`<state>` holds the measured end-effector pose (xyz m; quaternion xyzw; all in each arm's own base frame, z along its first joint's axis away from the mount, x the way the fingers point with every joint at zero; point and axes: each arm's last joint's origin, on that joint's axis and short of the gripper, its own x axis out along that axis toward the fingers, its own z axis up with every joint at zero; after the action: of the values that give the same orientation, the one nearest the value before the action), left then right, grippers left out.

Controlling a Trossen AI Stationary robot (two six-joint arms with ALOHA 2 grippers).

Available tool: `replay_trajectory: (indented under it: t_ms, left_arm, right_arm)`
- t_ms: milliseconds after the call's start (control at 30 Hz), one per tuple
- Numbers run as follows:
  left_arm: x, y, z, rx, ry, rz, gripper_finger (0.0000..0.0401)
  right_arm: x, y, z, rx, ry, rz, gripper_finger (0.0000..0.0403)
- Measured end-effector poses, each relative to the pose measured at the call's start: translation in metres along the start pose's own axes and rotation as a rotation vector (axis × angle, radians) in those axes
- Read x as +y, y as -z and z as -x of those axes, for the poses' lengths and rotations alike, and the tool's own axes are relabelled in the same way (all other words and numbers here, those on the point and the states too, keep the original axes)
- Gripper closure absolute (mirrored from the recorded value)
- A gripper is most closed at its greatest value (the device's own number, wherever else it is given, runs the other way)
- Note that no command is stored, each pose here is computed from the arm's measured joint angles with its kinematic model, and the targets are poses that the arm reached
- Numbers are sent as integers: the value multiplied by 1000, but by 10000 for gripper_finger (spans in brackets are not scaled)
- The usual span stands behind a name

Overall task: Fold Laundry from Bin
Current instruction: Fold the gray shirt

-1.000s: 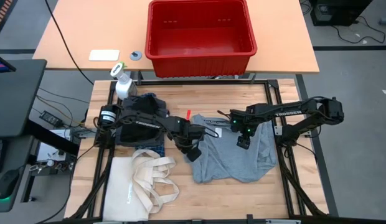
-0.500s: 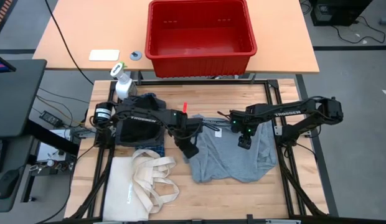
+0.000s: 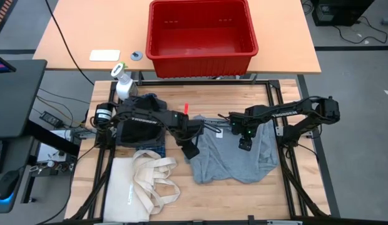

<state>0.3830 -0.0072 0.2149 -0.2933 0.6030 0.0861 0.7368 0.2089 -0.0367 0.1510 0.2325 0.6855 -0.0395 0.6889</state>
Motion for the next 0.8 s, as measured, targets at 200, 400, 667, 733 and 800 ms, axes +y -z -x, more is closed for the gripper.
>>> replay_trajectory:
  t_ms: [200, 400, 667, 733, 800]
  left_arm:
    - [-1, 0, -1, 8, 11, 3, 270]
    - [0, 5, -7, 60, -23, 58, 268]
    - [4, 1, -27, 86, -50, 114, 269]
    - [4, 1, -29, 91, -53, 118, 275]
    - [4, 1, -29, 90, -52, 113, 287]
  right_arm:
    - [0, 0, 0, -3, -9, 1, 175]
    - [1, -2, 0, -20, -12, 6, 175]
    - [1, -3, 1, -29, -19, 9, 175]
    - [1, -3, 1, -29, -21, 9, 175]
    - [1, -3, 1, -28, -21, 9, 175]
